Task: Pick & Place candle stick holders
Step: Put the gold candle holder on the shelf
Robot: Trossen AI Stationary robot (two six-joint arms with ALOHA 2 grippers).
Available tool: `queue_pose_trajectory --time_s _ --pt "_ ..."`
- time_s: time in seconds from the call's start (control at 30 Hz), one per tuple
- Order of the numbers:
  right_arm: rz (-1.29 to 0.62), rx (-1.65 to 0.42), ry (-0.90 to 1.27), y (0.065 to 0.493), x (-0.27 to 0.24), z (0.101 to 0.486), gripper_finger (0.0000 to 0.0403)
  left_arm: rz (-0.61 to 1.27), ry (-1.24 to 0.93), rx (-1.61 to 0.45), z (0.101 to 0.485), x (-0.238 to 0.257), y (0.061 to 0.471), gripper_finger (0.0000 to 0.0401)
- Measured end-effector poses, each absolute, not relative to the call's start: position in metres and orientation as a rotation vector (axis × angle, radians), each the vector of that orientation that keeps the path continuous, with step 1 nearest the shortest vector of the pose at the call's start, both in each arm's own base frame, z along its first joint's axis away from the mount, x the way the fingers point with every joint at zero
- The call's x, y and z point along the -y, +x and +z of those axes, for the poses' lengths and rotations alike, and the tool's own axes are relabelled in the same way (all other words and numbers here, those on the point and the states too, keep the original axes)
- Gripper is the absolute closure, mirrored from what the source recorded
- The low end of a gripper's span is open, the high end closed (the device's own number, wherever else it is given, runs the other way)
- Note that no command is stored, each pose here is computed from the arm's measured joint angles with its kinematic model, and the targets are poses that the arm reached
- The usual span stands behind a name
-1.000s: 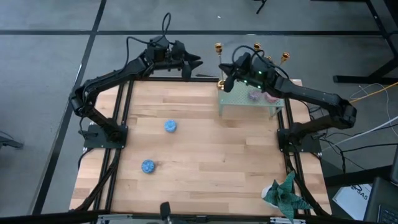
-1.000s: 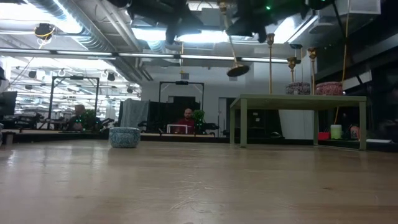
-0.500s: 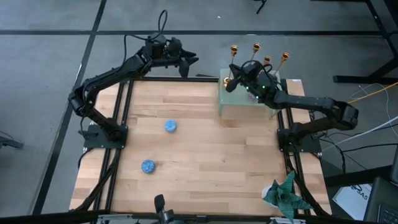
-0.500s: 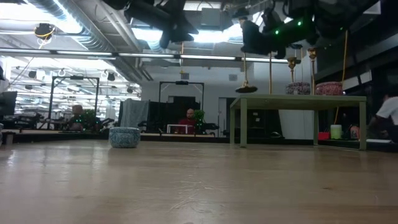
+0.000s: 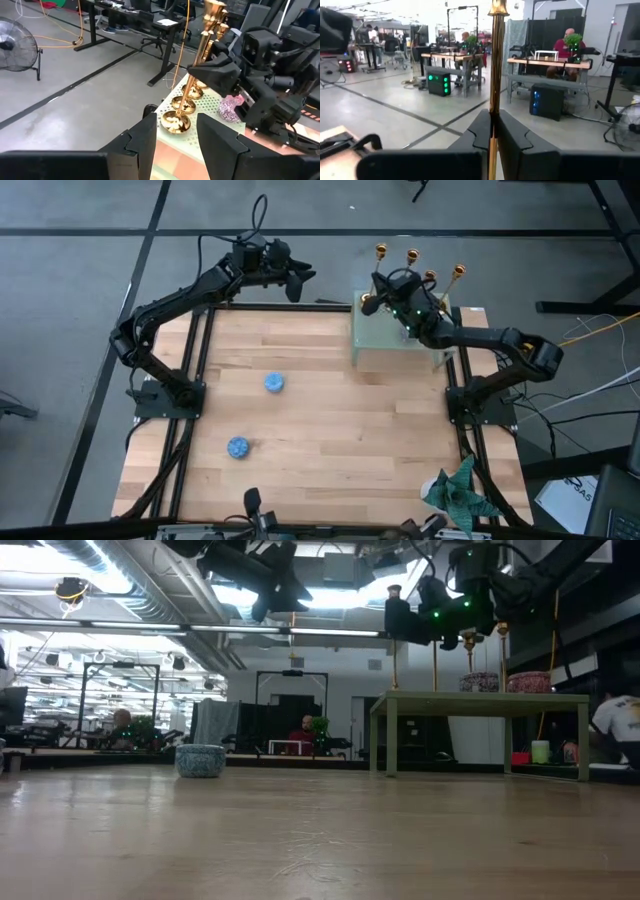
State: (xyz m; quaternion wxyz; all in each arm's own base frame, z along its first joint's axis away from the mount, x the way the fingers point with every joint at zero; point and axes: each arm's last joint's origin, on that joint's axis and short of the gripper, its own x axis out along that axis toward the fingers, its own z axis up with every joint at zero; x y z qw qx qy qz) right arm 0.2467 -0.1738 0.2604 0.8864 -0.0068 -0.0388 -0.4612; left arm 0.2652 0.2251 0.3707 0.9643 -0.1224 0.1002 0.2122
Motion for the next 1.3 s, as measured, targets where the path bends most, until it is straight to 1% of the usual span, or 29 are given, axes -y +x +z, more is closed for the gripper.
queue_pose_trajectory --time_s 0.1,0.33,0.6,0.83,1.0,1.3 --pt "-0.971 0.082 -0.013 0.2440 0.1779 0.2603 0.0383 0.433 -0.245 -0.203 0.3707 -0.2252 0.2652 0.0263" --pt "-0.927 0.098 0.034 0.2423 0.1812 0.2595 0.0362 0.429 -0.220 -0.209 0.3707 -0.2251 0.2653 0.0264" --pt "-0.923 0.067 0.034 0.2425 0.1812 0.2569 0.0362 0.429 -0.220 -0.209 0.3706 -0.2251 0.2653 0.0263" --pt "-0.906 0.049 0.037 0.2429 0.1810 0.2553 0.0343 0.429 -0.220 -0.209 0.3706 -0.2250 0.2654 0.0265" --pt "-0.906 0.045 0.038 0.2430 0.1810 0.2548 0.0310 0.429 -0.223 -0.208 0.3706 -0.2250 0.2654 0.0263" --pt "-0.867 0.002 0.048 0.2440 0.1792 0.2519 0.0216 0.431 -0.246 -0.204 0.3705 -0.2251 0.2655 0.0265"
